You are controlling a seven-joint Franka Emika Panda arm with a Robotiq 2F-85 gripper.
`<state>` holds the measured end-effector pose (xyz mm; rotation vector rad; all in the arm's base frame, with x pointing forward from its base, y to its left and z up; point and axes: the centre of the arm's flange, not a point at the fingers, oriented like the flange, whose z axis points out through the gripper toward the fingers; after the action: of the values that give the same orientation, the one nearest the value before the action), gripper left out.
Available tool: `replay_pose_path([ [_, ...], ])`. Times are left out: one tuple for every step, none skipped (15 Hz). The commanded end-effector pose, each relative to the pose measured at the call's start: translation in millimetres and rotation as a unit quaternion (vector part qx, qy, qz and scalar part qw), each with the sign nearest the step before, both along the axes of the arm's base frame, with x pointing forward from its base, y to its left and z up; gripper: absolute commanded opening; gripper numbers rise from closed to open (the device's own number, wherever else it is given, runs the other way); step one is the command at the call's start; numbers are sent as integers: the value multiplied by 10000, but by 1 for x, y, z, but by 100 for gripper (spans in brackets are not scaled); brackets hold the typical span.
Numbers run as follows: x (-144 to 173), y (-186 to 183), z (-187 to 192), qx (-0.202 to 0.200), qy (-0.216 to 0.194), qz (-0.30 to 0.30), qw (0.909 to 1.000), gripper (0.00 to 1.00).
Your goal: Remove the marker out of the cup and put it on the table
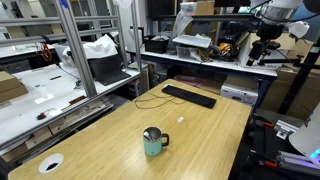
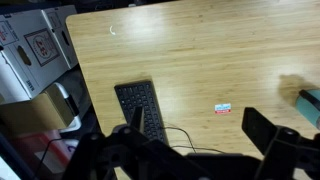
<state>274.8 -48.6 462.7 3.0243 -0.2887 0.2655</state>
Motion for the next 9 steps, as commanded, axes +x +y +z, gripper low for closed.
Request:
replay_pose_path([
  [0,0,-2,4,30,-1,10000,100],
  [0,0,-2,6,46,-1,10000,100],
  [0,0,-3,7,52,-2,10000,100],
  [0,0,-3,7,54,-2,10000,100],
  [0,0,-3,7,54,-2,10000,100],
  [0,0,-3,7,54,-2,10000,100],
  [0,0,-3,7,55,-2,10000,100],
  [0,0,-3,7,55,-2,10000,100],
  [0,0,-3,7,55,-2,10000,100],
])
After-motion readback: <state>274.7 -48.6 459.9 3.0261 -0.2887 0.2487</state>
